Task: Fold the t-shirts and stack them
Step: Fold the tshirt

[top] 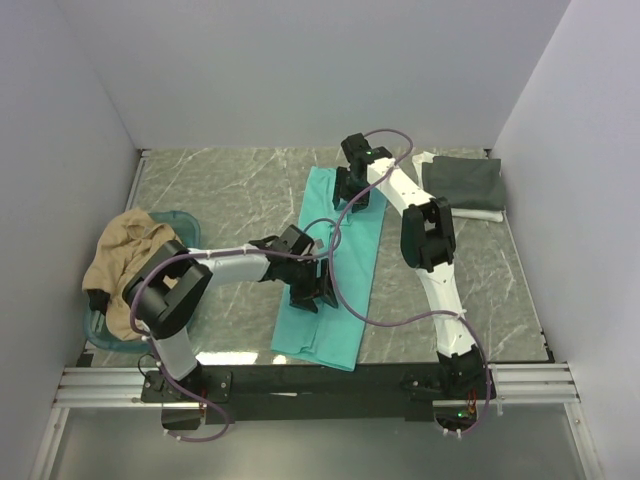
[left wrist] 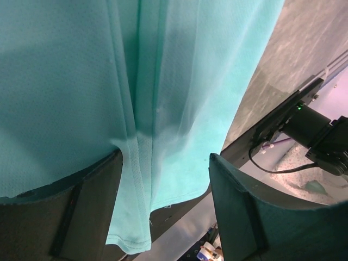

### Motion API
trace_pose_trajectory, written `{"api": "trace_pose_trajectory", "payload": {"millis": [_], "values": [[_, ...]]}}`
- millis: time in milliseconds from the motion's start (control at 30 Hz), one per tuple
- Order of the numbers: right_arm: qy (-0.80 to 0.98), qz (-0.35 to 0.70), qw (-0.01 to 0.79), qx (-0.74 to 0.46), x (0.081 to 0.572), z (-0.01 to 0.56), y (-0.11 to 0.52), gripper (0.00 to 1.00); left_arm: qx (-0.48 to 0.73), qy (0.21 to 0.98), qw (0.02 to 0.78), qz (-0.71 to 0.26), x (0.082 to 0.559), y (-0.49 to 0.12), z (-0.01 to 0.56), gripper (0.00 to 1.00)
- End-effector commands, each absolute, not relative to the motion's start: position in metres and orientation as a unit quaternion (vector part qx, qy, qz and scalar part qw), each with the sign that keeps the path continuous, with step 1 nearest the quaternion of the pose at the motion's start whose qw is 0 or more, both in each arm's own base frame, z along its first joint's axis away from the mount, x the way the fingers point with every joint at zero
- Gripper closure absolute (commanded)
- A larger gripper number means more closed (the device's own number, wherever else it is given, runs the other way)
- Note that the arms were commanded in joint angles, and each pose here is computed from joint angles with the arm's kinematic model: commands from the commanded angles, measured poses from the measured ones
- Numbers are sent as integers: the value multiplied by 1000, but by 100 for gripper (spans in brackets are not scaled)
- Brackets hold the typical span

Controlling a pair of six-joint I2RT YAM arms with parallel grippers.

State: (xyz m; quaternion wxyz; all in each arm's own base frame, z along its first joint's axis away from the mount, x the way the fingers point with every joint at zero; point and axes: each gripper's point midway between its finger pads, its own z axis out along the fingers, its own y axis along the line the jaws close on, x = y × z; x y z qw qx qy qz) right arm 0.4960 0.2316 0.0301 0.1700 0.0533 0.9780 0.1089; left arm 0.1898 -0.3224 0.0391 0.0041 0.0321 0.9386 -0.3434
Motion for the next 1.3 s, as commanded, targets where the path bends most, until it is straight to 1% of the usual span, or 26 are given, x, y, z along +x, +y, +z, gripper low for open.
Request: {"api": "trace_pose_trajectory", "payload": {"millis": [0, 167, 367, 467, 533, 567, 667, 700, 733, 767, 833, 867, 900, 933, 967, 1000, 1033, 1067, 1100, 1167, 1200, 1267], "values": [[977, 120, 171, 51, 499, 29, 239, 39, 44, 925, 12, -376, 191, -344, 52, 30], [976, 118, 176, 47, 499, 36, 237, 38, 44, 929, 38, -366, 197, -347, 60, 30], [968, 141, 203, 41, 507, 69, 241, 37, 42, 928, 96, -359, 221, -351, 87, 29], [959, 162, 227, 41, 513, 97, 242, 37, 42, 927, 131, -349, 235, -351, 107, 28], [952, 174, 250, 41, 516, 122, 239, 37, 39, 927, 162, -337, 246, -348, 124, 28], [944, 183, 271, 40, 517, 144, 238, 37, 41, 926, 174, -333, 250, -346, 130, 28], [936, 187, 294, 41, 516, 170, 229, 37, 38, 924, 205, -321, 256, -337, 149, 28], [929, 191, 314, 42, 514, 192, 223, 36, 35, 925, 210, -316, 257, -332, 150, 28], [930, 187, 313, 42, 509, 194, 219, 36, 33, 923, 218, -316, 256, -326, 157, 28], [923, 191, 331, 44, 504, 215, 212, 36, 27, 923, 225, -310, 258, -320, 158, 28], [926, 179, 329, 46, 493, 215, 202, 36, 12, 927, 227, -298, 257, -304, 151, 27], [921, 179, 344, 42, 484, 233, 197, 36, 5, 924, 235, -301, 256, -297, 157, 27], [921, 175, 345, 43, 478, 236, 192, 36, -6, 928, 231, -291, 254, -285, 147, 27], [929, 163, 330, 44, 467, 222, 187, 36, -13, 926, 239, -294, 253, -277, 151, 27], [925, 165, 341, 42, 457, 236, 183, 36, -22, 926, 237, -292, 251, -271, 148, 27], [925, 164, 339, 44, 449, 235, 180, 36, -33, 931, 230, -283, 247, -260, 138, 27], [935, 158, 316, 44, 434, 216, 176, 36, -38, 928, 238, -284, 245, -254, 141, 27], [930, 162, 326, 45, 424, 226, 173, 36, -47, 933, 230, -274, 240, -245, 130, 27], [940, 152, 302, 47, 408, 204, 168, 36, -49, 932, 231, -273, 237, -242, 130, 26], [938, 152, 307, 51, 389, 207, 160, 36, -59, 934, 228, -267, 229, -232, 124, 26], [946, 143, 286, 54, 374, 188, 155, 36, -62, 935, 227, -265, 227, -229, 122, 26], [945, 146, 286, 60, 356, 188, 150, 36, -69, 936, 222, -265, 219, -223, 118, 26]]}}
